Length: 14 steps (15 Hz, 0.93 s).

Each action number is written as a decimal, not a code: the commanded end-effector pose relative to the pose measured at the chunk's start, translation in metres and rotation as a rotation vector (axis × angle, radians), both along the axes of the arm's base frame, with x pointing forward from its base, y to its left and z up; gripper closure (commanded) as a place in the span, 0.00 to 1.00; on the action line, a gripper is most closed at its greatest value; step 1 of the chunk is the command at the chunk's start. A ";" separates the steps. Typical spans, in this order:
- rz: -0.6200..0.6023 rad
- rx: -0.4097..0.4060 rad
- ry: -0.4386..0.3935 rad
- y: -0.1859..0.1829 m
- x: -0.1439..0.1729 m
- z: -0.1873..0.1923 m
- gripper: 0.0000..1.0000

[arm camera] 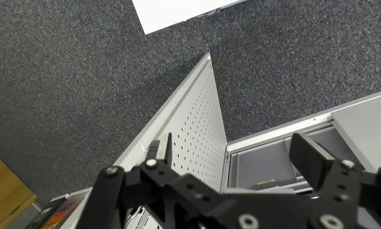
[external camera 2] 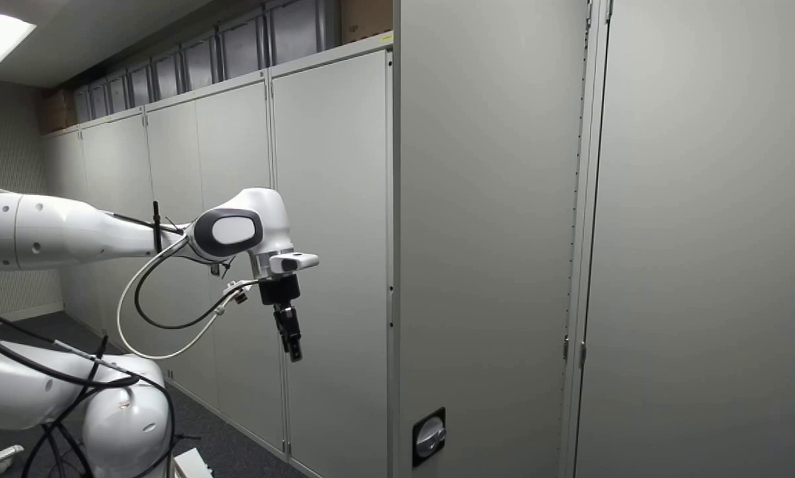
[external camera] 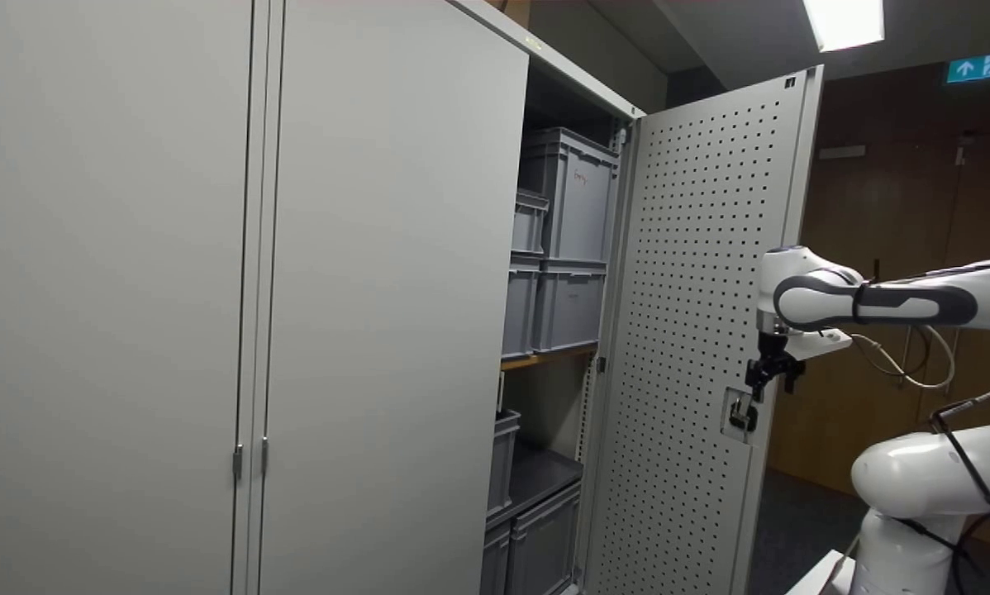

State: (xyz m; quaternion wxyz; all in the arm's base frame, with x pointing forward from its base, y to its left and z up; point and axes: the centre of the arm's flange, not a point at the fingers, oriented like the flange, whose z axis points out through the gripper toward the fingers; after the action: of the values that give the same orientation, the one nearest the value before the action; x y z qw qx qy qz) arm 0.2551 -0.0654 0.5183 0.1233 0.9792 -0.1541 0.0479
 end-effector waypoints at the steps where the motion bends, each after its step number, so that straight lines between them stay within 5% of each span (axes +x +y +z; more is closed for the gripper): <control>1: -0.026 -0.032 -0.079 -0.013 -0.001 0.007 0.00; 14: -0.120 -0.107 -0.231 -0.063 -0.008 0.028 0.00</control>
State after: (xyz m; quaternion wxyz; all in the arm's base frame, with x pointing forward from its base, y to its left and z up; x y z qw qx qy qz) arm 0.2497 -0.1130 0.5448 0.1479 0.9558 -0.2122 0.1401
